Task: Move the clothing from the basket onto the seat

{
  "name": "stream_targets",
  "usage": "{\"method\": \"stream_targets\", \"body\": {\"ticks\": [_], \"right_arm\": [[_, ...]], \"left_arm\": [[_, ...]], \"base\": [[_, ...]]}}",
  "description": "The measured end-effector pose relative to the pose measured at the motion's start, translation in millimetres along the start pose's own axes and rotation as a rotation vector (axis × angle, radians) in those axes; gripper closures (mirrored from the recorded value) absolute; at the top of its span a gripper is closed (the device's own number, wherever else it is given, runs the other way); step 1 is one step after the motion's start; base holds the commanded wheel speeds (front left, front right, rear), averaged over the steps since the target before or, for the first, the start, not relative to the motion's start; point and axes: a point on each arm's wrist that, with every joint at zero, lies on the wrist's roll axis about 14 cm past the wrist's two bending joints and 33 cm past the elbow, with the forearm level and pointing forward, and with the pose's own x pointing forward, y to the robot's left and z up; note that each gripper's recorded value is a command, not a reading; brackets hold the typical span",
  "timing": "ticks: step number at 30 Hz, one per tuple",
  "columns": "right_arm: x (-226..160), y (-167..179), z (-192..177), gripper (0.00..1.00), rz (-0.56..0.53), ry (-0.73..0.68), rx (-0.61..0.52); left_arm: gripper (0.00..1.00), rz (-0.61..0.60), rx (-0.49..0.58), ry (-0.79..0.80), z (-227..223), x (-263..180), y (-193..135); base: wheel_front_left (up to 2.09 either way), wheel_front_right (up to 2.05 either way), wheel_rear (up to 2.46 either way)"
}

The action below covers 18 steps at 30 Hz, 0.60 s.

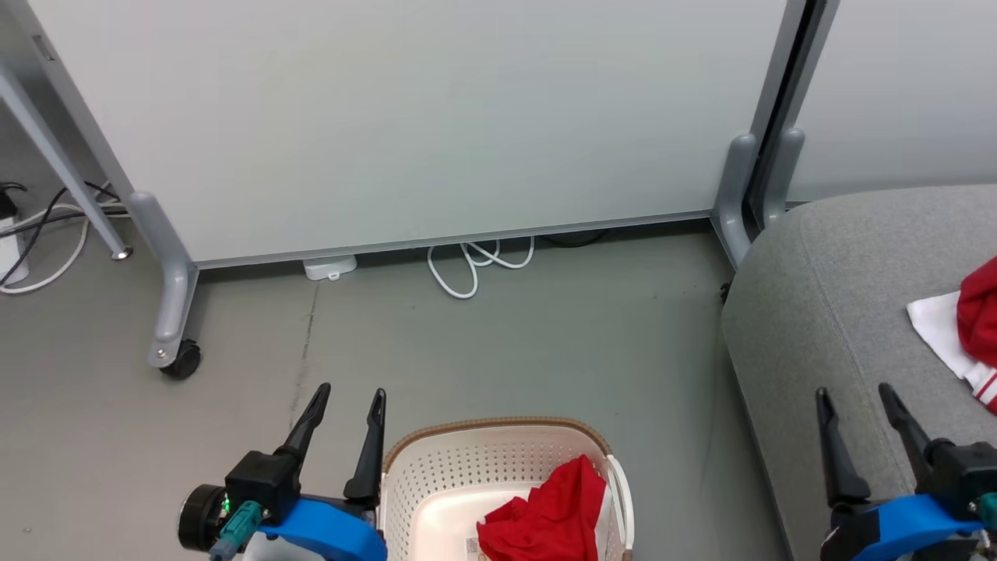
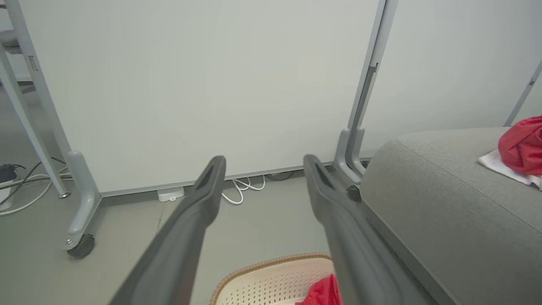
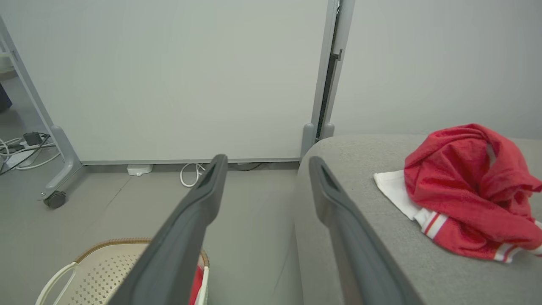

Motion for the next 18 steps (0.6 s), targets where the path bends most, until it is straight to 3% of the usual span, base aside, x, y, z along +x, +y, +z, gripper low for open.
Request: {"method": "stream_targets", "body": {"ticks": [8,18], "right_arm": [[-7,24,-14,0.00,0.061,0.029,0.027],[-9,30,-18,0.00,0.076,0.040,0.028]], "left_arm": [[0.00,0.091,0.009,-0.014,4,-17,27],[0.00,0.109,0.009,-0.007,0,-24,31]], "base": [[0.00,0.00,0.00],[0.00,0.00,0.00]]}}
